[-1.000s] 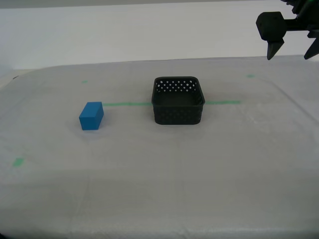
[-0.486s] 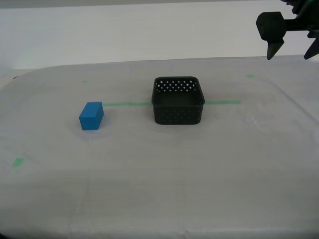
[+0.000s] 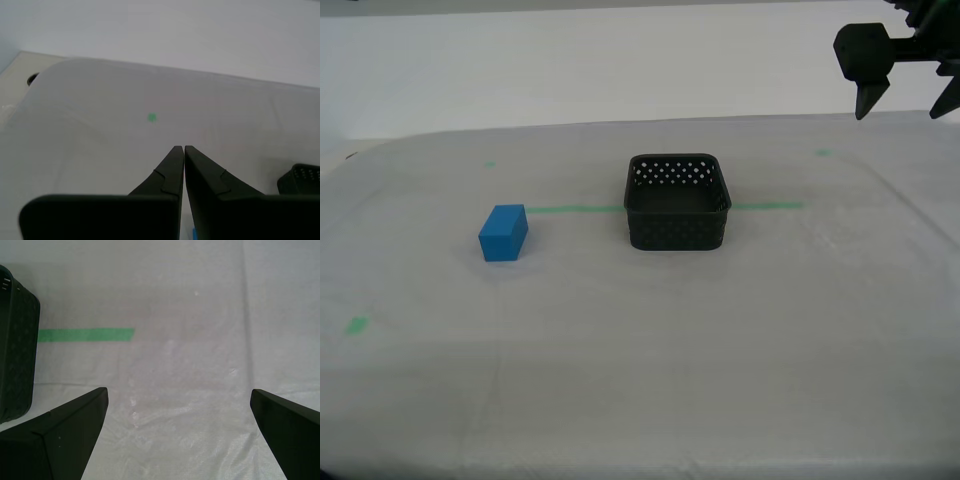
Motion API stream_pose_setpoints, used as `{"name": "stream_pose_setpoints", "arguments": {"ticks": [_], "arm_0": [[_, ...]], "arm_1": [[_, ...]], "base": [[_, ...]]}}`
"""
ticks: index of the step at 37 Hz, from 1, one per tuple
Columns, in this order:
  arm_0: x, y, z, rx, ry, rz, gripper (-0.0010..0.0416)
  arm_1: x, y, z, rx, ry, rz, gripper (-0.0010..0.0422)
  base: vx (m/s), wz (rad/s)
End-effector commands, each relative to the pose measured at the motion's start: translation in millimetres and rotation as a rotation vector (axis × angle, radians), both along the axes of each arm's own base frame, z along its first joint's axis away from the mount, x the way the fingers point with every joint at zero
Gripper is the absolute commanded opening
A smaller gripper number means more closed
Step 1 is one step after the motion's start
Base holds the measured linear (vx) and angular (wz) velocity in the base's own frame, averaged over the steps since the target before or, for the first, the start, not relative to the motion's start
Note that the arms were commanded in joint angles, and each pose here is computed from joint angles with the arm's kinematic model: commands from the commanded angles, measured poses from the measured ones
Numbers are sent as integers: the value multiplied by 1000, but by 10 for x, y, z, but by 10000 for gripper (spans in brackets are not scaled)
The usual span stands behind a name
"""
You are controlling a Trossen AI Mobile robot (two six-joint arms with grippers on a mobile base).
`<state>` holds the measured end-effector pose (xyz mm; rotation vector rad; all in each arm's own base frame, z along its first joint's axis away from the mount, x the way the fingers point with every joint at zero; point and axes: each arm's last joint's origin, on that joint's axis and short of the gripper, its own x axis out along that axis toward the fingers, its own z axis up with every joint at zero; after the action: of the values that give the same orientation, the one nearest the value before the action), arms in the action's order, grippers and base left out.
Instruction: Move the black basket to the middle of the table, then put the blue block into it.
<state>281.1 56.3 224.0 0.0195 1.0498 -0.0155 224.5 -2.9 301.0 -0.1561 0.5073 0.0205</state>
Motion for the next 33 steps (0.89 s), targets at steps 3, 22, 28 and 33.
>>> {"name": "stream_pose_setpoints", "arguments": {"ticks": [3, 22, 28, 33], "arm_0": [[4, 2, 4, -1, -4, -1, 399], [5, 3, 5, -1, -6, -1, 398], [5, 3, 5, -1, -6, -1, 399], [5, 3, 5, -1, -6, -1, 399]], "arm_1": [[-43, -5, -29, -14, 79, 7, 0], [-221, -45, 48, -15, 316, -12, 0], [-267, -66, 68, -18, 365, -18, 0], [-304, -95, 41, -30, 415, -19, 0]], "base": [[0, 0], [0, 0], [0, 0], [0, 0]]}}
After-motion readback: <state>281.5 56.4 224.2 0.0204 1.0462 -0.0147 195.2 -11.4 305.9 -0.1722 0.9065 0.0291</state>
